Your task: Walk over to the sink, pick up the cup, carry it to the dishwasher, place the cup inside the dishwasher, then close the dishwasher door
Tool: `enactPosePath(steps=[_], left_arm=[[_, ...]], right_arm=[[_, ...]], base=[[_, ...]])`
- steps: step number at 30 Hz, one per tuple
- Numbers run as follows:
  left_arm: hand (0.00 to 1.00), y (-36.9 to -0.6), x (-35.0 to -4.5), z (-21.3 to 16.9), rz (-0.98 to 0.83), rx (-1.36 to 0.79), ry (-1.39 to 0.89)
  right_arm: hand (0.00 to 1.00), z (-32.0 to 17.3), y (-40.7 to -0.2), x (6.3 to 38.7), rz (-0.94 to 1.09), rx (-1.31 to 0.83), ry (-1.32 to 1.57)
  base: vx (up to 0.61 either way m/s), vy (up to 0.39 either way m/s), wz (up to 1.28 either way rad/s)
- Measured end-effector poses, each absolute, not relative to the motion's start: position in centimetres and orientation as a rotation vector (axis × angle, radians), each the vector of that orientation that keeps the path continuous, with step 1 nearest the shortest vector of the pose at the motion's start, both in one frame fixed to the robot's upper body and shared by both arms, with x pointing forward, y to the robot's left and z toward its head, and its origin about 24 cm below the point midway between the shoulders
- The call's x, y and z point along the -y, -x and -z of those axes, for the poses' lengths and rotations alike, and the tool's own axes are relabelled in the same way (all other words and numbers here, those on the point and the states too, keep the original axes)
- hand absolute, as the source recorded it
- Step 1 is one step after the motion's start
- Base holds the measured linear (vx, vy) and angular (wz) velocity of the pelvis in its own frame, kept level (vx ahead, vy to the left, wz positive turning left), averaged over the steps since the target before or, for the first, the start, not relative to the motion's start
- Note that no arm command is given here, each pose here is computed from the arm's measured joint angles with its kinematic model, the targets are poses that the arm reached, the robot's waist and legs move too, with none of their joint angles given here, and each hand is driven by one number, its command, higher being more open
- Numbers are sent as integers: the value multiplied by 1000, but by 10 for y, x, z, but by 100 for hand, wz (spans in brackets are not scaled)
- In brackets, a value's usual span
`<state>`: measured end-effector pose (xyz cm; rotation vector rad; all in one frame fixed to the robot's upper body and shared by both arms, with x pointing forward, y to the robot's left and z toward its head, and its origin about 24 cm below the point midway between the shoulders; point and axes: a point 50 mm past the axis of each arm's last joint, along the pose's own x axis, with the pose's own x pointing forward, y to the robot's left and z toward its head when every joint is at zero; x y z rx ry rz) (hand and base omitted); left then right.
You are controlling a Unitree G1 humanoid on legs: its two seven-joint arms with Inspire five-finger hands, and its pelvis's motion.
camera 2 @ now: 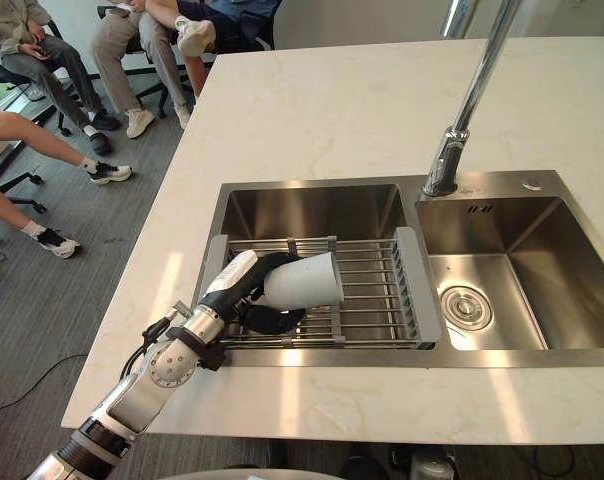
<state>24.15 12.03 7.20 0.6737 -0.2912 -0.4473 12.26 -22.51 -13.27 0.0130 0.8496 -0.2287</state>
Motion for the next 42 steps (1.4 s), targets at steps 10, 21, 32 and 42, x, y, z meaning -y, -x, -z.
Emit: enactPosePath(steps=[10,21,32,42], left_arm=[[0,-233,-115,-113,282,433,-292],[0,-222,-126,-118,167,421,-6],[0,-214,-146,-117,24,404,182],[0,-212,-136,-123,21,437,254]], right_arm=[[100,143,-105,216,232,-923,-43],[100,148,-98,210,243,-958,-57],[100,147,-115,194,197,-942,-65],[100,137,-142,180,131,-864,-21]], base=[[-15,-1,0],[-29,-5,-3],[-21,2,-16],[-77,-54,72]])
